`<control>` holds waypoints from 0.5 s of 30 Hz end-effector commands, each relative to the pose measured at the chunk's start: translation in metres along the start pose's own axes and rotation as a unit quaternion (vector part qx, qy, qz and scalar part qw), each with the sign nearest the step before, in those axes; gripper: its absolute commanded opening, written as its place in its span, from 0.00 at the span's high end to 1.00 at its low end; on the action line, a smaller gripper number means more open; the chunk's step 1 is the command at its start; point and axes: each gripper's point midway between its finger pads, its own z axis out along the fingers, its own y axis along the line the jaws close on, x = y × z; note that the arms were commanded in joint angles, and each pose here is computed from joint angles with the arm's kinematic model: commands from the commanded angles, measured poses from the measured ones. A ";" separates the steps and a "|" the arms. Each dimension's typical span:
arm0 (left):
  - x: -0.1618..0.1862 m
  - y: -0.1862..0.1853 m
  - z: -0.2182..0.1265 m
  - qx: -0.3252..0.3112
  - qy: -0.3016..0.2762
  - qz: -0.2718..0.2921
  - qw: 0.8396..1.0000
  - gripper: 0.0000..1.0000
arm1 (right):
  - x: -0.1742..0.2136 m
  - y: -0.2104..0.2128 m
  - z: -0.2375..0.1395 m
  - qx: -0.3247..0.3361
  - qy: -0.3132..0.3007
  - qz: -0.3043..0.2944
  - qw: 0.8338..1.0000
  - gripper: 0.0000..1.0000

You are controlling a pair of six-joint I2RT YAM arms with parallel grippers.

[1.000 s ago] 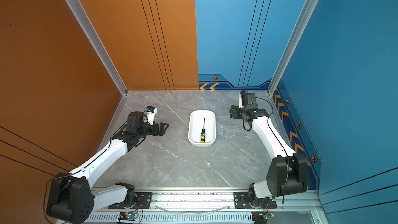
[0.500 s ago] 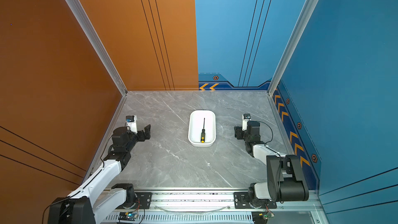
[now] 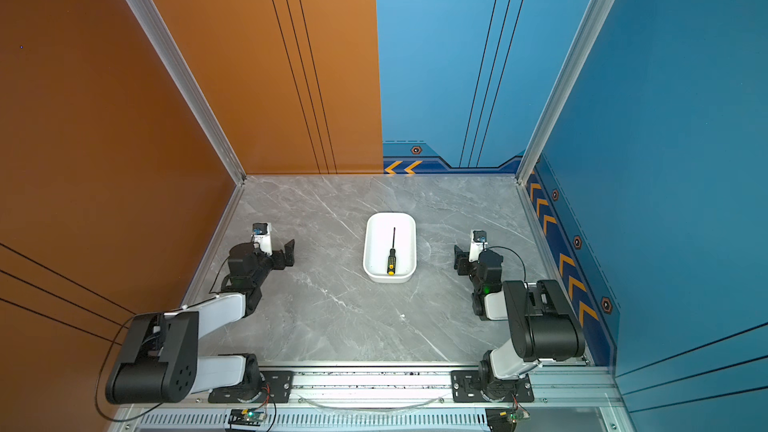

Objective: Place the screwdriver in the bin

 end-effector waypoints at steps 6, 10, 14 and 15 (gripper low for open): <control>0.008 0.002 0.025 -0.002 -0.019 0.000 1.000 0.02 | -0.022 -0.014 0.012 0.018 -0.012 0.025 0.999 0.24; 0.009 0.002 0.025 -0.004 -0.016 0.003 1.000 0.02 | -0.021 -0.015 0.012 0.025 -0.010 0.022 0.999 0.15; 0.009 0.002 0.025 -0.006 -0.016 0.004 1.000 0.02 | -0.021 -0.017 0.012 0.036 -0.008 0.022 0.999 0.00; 0.009 0.002 0.025 -0.007 -0.015 0.004 1.000 0.02 | -0.021 -0.018 0.012 0.040 -0.009 0.022 0.999 0.00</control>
